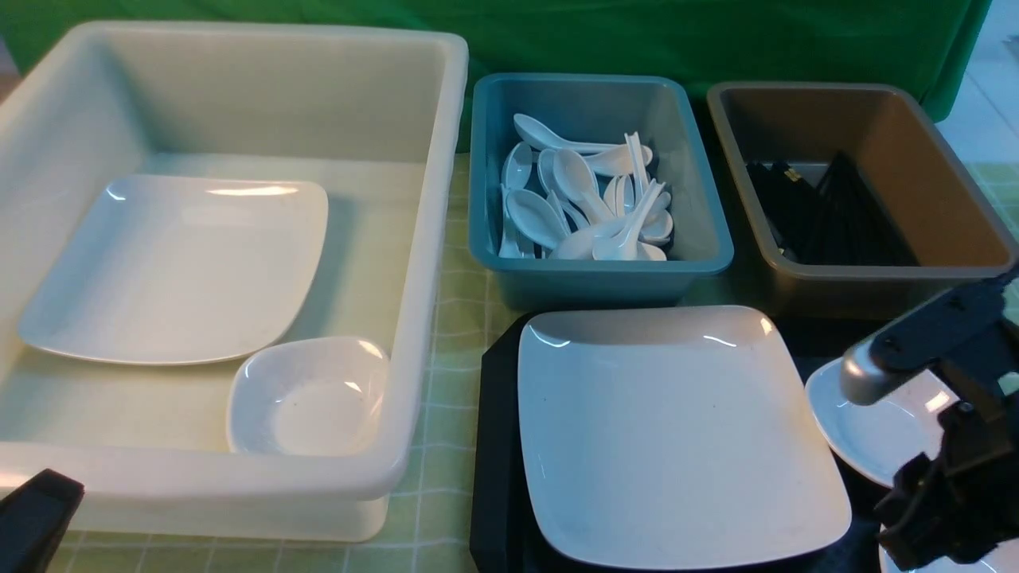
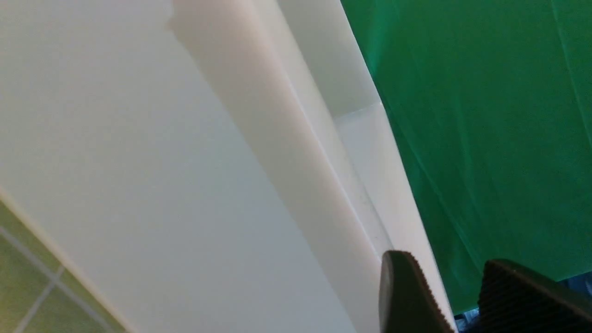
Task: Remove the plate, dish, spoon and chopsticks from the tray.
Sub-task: Use the right arm to grab a small plate from the dinner plate
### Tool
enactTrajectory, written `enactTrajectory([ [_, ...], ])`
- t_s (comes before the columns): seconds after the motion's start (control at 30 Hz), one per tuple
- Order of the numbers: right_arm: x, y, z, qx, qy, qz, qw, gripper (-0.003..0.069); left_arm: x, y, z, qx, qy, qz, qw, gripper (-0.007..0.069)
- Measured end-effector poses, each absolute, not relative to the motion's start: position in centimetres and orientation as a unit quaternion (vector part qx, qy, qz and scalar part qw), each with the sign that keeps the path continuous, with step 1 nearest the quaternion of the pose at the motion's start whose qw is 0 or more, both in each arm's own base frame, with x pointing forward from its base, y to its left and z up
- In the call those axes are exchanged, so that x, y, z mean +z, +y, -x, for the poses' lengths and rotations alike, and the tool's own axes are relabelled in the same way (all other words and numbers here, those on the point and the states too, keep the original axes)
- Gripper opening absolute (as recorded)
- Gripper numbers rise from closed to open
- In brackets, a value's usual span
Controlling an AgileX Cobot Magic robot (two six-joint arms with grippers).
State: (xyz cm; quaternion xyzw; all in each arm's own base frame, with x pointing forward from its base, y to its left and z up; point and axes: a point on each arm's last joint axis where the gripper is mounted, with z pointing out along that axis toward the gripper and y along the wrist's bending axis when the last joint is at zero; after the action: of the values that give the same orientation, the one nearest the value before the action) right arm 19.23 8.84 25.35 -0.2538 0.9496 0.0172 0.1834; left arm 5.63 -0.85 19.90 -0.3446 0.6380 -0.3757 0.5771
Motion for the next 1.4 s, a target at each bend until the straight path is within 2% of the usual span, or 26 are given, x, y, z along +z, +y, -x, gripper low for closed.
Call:
enactTrajectory([
  [0.23,21.8,9.5,-23.9,-0.074,0.938,0.308,0.139,0.0298,19.9,-0.8,-5.6,-0.369,0.642,0.340,0.580,0.0223],
  [0.43,18.3,10.1,-25.7,-0.091,0.931,0.335,0.111,0.0297,19.9,-0.8,-5.6,-0.369,0.642,0.339,0.580,0.0223],
  [0.67,16.8,10.2,-26.9,-0.116,0.916,0.369,0.111,0.0295,19.8,-0.8,-5.6,-0.368,0.643,0.339,0.579,0.0223],
  [1.0,16.7,10.2,-26.9,-0.118,0.914,0.373,0.111,0.0194,19.8,-0.8,-5.6,-0.368,0.643,0.339,0.579,0.0223],
  [1.1,16.7,10.0,-27.0,-0.128,0.910,0.380,0.109,0.0092,19.8,-0.8,-5.6,-0.368,0.643,0.339,0.579,0.0223],
  [1.17,16.9,9.8,-26.9,-0.135,0.908,0.383,0.105,0.0084,19.8,-0.8,-5.6,-0.368,0.644,0.339,0.579,0.0223],
  [1.3,18.4,9.6,-26.4,-0.143,0.908,0.378,0.110,0.0069,19.7,-0.9,-5.6,-0.366,0.650,0.336,0.575,0.0223],
  [1.4,20.9,9.7,-26.1,-0.144,0.909,0.368,0.135,0.0038,19.7,-0.9,-5.6,-0.363,0.655,0.333,0.574,0.0223],
])
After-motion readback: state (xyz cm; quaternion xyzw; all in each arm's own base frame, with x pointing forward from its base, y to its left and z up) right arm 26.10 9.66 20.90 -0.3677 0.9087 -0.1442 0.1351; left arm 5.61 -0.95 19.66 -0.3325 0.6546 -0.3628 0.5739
